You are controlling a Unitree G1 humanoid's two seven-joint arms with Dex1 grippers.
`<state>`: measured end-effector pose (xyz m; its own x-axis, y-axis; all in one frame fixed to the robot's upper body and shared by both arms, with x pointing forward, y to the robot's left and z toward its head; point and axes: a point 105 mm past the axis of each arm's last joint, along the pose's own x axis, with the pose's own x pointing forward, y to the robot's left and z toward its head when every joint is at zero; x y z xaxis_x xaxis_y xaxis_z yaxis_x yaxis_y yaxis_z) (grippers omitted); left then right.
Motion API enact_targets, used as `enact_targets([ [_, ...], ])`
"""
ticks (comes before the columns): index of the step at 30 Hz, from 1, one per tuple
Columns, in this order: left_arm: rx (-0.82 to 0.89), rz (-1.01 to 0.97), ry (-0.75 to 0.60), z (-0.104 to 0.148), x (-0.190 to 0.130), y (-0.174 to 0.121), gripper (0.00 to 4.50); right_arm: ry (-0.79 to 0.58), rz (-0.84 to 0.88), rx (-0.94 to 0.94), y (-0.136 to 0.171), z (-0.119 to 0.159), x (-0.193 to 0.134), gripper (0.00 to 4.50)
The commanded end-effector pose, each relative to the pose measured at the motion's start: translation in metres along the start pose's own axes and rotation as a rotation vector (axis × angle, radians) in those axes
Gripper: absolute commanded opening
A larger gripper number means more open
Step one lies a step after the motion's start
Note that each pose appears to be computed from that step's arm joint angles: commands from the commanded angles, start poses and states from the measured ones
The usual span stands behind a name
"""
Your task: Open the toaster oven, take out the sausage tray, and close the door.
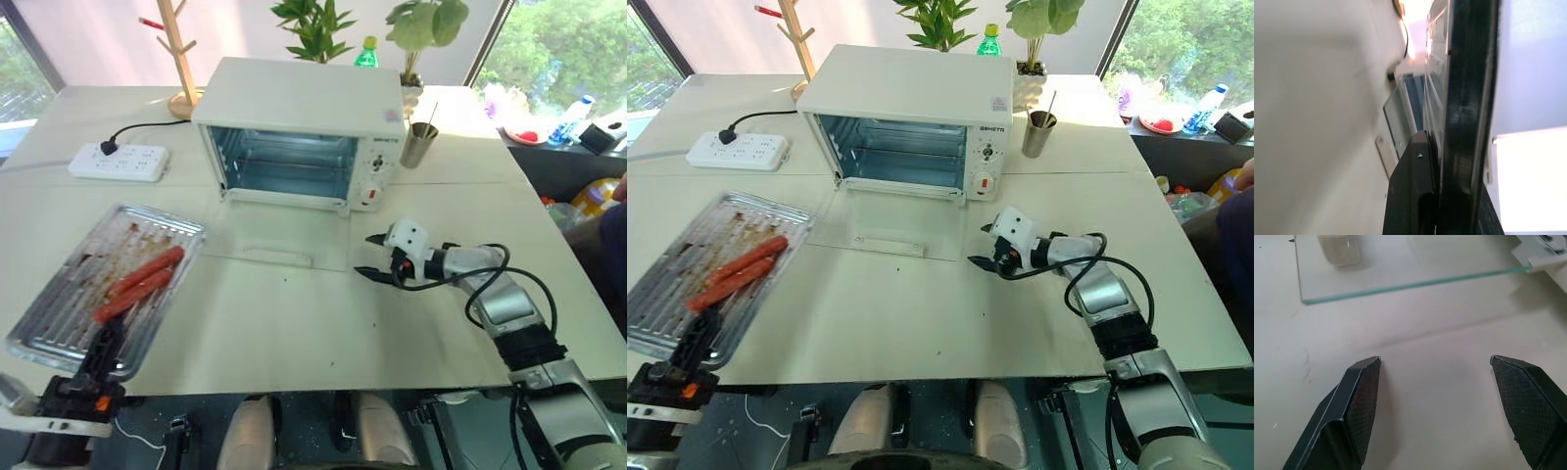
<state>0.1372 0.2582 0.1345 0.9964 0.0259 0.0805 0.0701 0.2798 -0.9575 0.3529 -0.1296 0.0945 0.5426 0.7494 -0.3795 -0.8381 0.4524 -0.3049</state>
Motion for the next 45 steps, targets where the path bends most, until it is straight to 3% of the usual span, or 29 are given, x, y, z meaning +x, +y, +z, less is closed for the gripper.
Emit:
enact_targets([
  [1,0.044,-0.036,-0.046,0.015,-0.007,-0.008,0.0,-0.037,-0.013,-0.013,-0.004,0.012,0.005,3.66],
  [9,0.085,-0.03,-0.023,0.026,-0.01,-0.003,0.0,-0.172,0.005,0.119,-0.007,0.051,0.009,3.66],
  [16,0.106,-0.016,0.057,0.032,-0.008,0.004,0.0,-0.262,-0.071,0.173,-0.032,0.084,-0.002,3.66],
  [21,0.096,-0.005,0.095,0.036,-0.009,0.011,0.0,-0.251,-0.072,0.157,-0.026,0.081,-0.006,3.66],
  [29,0.046,-0.023,0.247,0.011,0.002,0.014,0.0,-0.211,-0.078,0.141,-0.019,0.07,-0.015,3.66],
  [37,0.025,-0.055,0.473,-0.013,0.021,0.015,0.0,-0.128,-0.055,0.087,-0.01,0.055,-0.046,3.66],
  [45,0.01,-0.105,0.722,-0.038,0.061,0.014,0.0,-0.049,-0.158,0.111,-0.006,0.039,-0.081,3.66],
])
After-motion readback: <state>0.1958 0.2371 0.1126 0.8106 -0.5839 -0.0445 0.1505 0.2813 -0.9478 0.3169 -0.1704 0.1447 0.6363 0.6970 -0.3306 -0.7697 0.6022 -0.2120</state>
